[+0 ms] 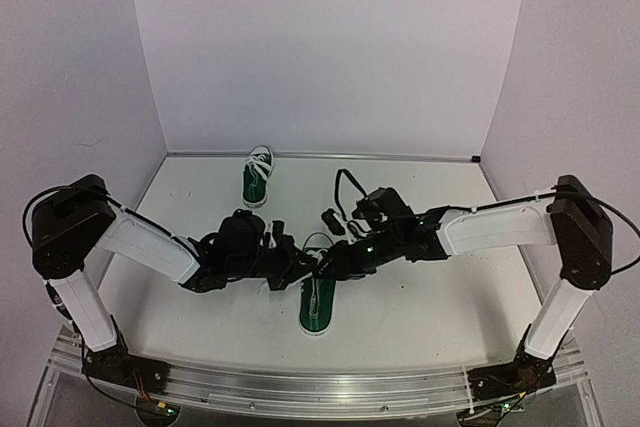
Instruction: Tie the shoes
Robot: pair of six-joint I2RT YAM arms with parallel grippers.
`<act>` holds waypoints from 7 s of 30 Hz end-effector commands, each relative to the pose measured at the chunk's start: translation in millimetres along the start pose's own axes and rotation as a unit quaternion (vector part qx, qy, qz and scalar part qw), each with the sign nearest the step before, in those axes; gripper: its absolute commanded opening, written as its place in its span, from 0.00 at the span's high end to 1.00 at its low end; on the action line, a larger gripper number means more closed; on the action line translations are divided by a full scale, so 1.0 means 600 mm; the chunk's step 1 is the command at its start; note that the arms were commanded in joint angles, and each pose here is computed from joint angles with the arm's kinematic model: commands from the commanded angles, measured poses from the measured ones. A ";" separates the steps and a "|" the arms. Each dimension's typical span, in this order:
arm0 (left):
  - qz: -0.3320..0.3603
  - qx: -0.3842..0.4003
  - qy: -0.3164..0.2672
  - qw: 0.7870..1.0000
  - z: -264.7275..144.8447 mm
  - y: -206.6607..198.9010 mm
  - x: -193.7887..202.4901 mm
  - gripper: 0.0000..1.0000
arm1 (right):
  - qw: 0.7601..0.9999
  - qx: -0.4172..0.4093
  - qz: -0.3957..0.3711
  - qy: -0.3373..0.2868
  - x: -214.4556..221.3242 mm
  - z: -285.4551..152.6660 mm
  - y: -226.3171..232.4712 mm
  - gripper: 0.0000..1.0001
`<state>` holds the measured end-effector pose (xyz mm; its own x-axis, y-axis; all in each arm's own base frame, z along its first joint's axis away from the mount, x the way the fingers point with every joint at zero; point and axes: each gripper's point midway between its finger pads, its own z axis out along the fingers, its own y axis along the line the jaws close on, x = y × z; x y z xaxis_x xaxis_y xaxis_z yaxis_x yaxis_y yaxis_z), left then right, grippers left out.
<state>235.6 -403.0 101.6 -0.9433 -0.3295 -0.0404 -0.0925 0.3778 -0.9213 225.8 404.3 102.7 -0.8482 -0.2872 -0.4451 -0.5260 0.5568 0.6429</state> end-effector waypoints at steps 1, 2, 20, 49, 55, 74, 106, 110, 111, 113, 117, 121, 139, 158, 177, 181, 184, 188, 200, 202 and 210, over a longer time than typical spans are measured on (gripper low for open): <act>0.000 0.031 -0.001 1.000 -0.004 -0.028 0.000 1.00 | 1.000 -0.009 -0.007 0.001 0.000 0.014 0.002 0.74; 0.000 0.032 0.000 1.000 -0.004 -0.028 0.000 1.00 | 1.000 -0.009 -0.007 0.003 0.001 0.016 0.001 0.74; 0.002 0.030 0.002 1.000 -0.003 -0.027 0.002 1.00 | 1.000 -0.010 -0.020 0.003 -0.006 0.027 0.001 0.92; 0.385 -0.302 -0.070 0.869 -0.187 0.048 -0.085 0.09 | 1.000 -0.012 0.003 0.007 0.034 -0.021 0.004 1.00; 0.427 -0.403 0.033 0.809 -0.156 0.131 -0.077 0.24 | 1.000 -0.010 0.004 0.003 0.030 -0.023 0.006 1.00; 0.448 -0.423 0.104 0.781 -0.082 0.203 -0.070 0.73 | 1.000 0.008 0.012 -0.003 0.032 -0.031 -0.004 1.00; 0.176 -0.406 -0.207 0.873 -0.327 0.129 -0.201 1.00 | 0.917 0.215 0.263 -0.207 0.177 -0.263 -0.191 1.00; 0.168 -0.414 -0.200 0.872 -0.323 0.144 -0.200 1.00 | 0.890 0.245 0.301 -0.239 0.203 -0.298 -0.220 1.00; 0.166 -0.417 -0.198 0.871 -0.322 0.149 -0.200 1.00 | 0.884 0.251 0.311 -0.242 0.210 -0.304 -0.226 1.00; 0.160 -0.425 -0.194 0.870 -0.321 0.160 -0.199 1.00 | 0.876 0.266 0.321 -0.243 0.220 -0.311 -0.236 1.00; 0.142 -0.437 -0.192 0.867 -0.328 0.184 -0.198 1.00 | 0.863 0.301 0.334 -0.233 0.238 -0.317 -0.254 1.00; 0.121 -0.446 -0.189 0.867 -0.337 0.213 -0.196 1.00 | 0.850 0.327 0.344 -0.231 0.251 -0.324 -0.268 1.00; 0.099 -0.451 -0.173 0.870 -0.345 0.257 -0.186 1.00 | 0.822 0.380 0.349 -0.239 0.262 -0.359 -0.286 1.00; 0.165 -0.375 -0.056 0.911 -0.250 0.226 -0.166 0.99 | 0.896 0.372 0.226 -0.088 0.174 -0.172 -0.276 0.98; 0.207 -0.398 -0.147 0.882 -0.333 0.155 -0.214 0.18 | 0.916 0.303 0.209 -0.160 0.150 -0.254 -0.210 0.02; 0.300 -0.335 -0.098 0.888 -0.289 0.100 -0.211 0.01 | 0.926 0.294 0.165 -0.168 0.124 -0.263 -0.189 0.02; 0.439 -0.256 -0.047 0.860 -0.228 0.031 -0.158 0.01 | 0.933 0.288 0.135 -0.168 0.100 -0.264 -0.172 0.02; 0.533 -0.215 0.011 0.818 -0.171 0.010 -0.110 0.05 | 0.941 0.274 0.113 -0.165 0.075 -0.259 -0.150 0.02; 0.687 -0.097 0.118 0.710 -0.102 0.044 -0.050 0.31 | 0.955 0.220 0.115 -0.164 0.058 -0.239 -0.118 0.02; 0.691 -0.109 0.139 0.701 -0.088 0.059 -0.054 0.38 | 0.956 0.215 0.116 -0.161 0.060 -0.234 -0.117 0.02; 0.703 -0.132 0.179 0.675 -0.041 0.101 -0.070 0.59 | 0.959 0.209 0.116 -0.154 0.067 -0.228 -0.118 0.02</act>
<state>249.3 -330.3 50.9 -0.2545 0.7177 -0.6482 0.9476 0.3190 -0.0188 217.3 242.0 118.2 -0.8555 0.0869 -0.5105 -0.1810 0.8734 0.4521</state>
